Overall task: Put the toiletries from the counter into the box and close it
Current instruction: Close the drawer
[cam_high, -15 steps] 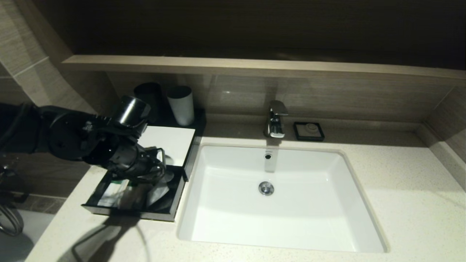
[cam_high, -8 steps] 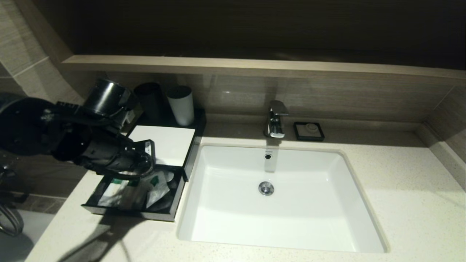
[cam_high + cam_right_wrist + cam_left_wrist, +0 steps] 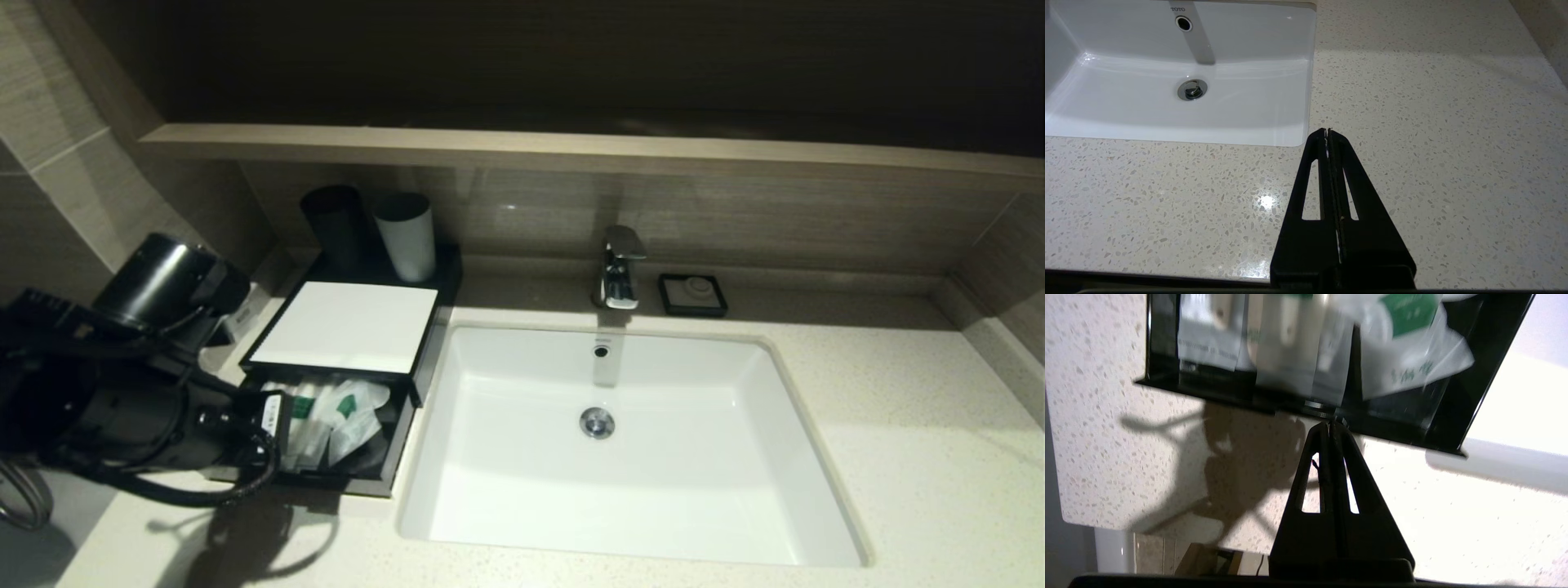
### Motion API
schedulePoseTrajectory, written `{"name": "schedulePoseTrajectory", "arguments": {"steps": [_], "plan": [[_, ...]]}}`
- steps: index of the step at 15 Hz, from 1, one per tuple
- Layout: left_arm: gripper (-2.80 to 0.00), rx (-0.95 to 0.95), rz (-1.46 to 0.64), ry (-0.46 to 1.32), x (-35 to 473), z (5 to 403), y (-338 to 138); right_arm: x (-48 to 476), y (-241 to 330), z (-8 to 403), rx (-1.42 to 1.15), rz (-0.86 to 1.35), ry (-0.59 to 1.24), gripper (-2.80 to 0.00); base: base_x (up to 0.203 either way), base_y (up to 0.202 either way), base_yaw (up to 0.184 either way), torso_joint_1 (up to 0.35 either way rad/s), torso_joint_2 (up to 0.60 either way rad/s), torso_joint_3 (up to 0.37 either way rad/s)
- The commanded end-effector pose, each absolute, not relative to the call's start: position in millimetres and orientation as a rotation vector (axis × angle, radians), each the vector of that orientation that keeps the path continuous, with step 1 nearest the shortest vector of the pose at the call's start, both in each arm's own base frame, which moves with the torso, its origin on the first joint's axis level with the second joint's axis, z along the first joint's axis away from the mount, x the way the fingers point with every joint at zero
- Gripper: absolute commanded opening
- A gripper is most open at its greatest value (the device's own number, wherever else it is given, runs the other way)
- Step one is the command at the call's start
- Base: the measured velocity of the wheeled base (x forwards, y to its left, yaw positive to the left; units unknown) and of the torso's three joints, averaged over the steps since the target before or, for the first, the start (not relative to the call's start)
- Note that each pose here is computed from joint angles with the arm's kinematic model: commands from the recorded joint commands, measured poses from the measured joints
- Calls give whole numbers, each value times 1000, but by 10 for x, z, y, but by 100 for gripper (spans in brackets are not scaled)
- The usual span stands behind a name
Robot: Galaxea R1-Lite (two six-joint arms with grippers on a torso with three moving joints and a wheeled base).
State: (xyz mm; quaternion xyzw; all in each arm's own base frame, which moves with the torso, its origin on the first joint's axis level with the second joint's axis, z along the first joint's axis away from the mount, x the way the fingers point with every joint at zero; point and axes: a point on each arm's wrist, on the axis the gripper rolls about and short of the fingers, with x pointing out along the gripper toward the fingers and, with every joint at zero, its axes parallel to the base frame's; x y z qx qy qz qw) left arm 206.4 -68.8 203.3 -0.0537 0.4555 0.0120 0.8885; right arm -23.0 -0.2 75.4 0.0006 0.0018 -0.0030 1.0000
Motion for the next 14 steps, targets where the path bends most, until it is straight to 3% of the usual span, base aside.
{"name": "schedulePoseTrajectory", "arguments": {"steps": [1, 8, 14], "plan": [[-280, -114, 8, 963, 1875, 1983, -626, -229, -2, 753, 2, -6, 5, -280, 0, 0, 0, 0, 0, 0], [-280, -65, -75, 1009, 1603, 1827, -544, -229, -2, 753, 2, -6, 5, -280, 0, 0, 0, 0, 0, 0], [-280, -45, -98, 1020, 1656, 1667, -564, -229, -2, 753, 2, -6, 5, -280, 0, 0, 0, 0, 0, 0]]}}
